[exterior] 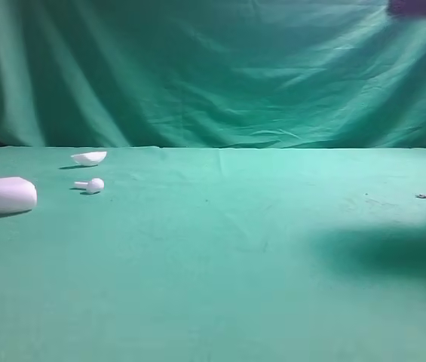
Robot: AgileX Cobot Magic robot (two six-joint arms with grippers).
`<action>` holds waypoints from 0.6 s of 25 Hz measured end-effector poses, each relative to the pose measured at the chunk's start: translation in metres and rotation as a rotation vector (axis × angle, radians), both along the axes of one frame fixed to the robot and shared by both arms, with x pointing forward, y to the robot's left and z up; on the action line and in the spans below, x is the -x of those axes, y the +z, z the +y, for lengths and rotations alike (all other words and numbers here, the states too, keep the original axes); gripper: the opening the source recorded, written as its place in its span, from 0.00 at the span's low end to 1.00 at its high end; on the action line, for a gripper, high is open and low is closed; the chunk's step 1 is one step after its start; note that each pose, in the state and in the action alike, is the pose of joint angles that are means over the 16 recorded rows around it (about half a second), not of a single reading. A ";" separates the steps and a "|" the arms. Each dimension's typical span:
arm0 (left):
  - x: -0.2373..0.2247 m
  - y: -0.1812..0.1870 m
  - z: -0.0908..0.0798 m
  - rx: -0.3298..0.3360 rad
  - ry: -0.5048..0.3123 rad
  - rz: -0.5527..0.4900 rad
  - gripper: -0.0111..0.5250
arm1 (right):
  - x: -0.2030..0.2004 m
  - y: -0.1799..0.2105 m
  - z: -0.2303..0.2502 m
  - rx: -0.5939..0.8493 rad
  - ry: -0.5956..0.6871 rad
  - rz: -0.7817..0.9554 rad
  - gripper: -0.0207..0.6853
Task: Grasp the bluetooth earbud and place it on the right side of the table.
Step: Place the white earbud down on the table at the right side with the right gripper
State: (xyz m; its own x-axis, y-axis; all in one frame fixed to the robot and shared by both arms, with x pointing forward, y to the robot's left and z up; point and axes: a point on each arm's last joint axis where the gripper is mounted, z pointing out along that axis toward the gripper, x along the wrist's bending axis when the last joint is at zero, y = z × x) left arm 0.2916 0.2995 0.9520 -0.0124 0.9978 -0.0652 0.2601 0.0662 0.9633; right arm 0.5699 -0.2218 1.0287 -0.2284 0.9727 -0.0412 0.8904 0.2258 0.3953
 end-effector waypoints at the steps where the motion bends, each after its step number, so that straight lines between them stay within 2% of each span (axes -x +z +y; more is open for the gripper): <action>1: 0.000 0.000 0.000 0.000 0.000 0.000 0.02 | 0.005 -0.010 -0.004 0.002 -0.006 0.004 0.14; 7: 0.000 0.000 0.000 0.000 0.000 0.000 0.02 | 0.024 -0.059 -0.014 0.012 -0.010 0.025 0.14; 15: 0.000 0.000 0.000 0.000 0.000 0.000 0.02 | 0.023 -0.088 -0.013 0.018 0.007 0.023 0.14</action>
State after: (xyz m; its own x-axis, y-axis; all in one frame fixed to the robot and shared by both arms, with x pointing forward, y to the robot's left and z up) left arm 0.2916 0.2995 0.9520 -0.0124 0.9978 -0.0652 0.2601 0.0662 0.9633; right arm 0.5469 -0.2350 0.9405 -0.2361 0.9703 -0.0535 0.8975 0.2388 0.3708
